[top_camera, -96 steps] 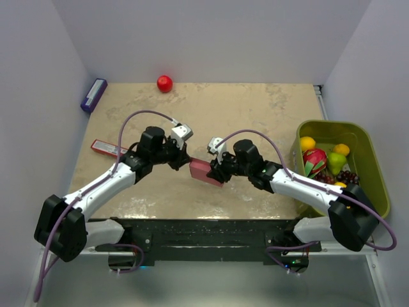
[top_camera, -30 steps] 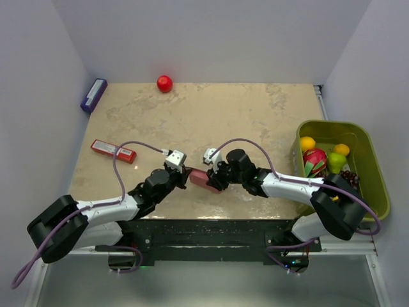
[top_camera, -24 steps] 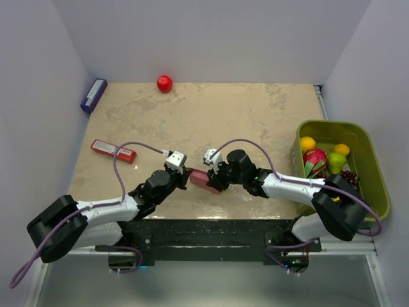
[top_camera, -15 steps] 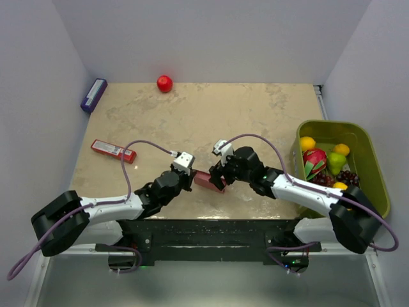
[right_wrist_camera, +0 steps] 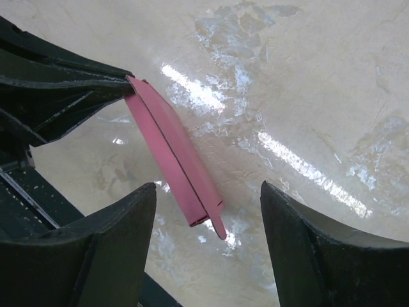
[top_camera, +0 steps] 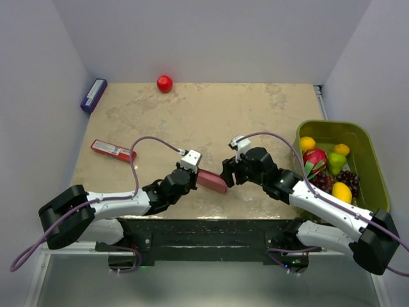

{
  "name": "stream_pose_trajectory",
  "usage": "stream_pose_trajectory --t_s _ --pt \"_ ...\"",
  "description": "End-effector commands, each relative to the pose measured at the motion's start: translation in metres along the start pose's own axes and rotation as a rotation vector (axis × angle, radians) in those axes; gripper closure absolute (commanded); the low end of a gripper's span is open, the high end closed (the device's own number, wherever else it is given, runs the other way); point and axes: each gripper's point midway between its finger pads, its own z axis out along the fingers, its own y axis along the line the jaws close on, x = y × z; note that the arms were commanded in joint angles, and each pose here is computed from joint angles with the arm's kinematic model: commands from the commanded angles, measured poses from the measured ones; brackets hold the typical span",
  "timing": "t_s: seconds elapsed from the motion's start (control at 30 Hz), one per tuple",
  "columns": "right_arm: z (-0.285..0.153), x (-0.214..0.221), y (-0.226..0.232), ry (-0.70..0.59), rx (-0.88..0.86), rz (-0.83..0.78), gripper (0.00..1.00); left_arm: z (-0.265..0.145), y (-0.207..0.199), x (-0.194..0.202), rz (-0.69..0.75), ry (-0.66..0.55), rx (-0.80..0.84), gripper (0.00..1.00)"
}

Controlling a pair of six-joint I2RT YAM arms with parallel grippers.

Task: Fold the paper box

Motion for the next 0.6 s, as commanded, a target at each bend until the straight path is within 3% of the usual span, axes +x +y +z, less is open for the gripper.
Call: stream_pose_trajectory --t_s 0.0,0.57 --pt "-0.009 0.021 0.0 0.065 0.001 0.062 0.37 -0.01 0.012 0.058 0.082 0.206 -0.045 1.0" --pt "-0.007 0.05 0.005 0.137 0.002 0.125 0.52 -0.009 0.01 0.058 0.083 0.216 -0.052 1.0"
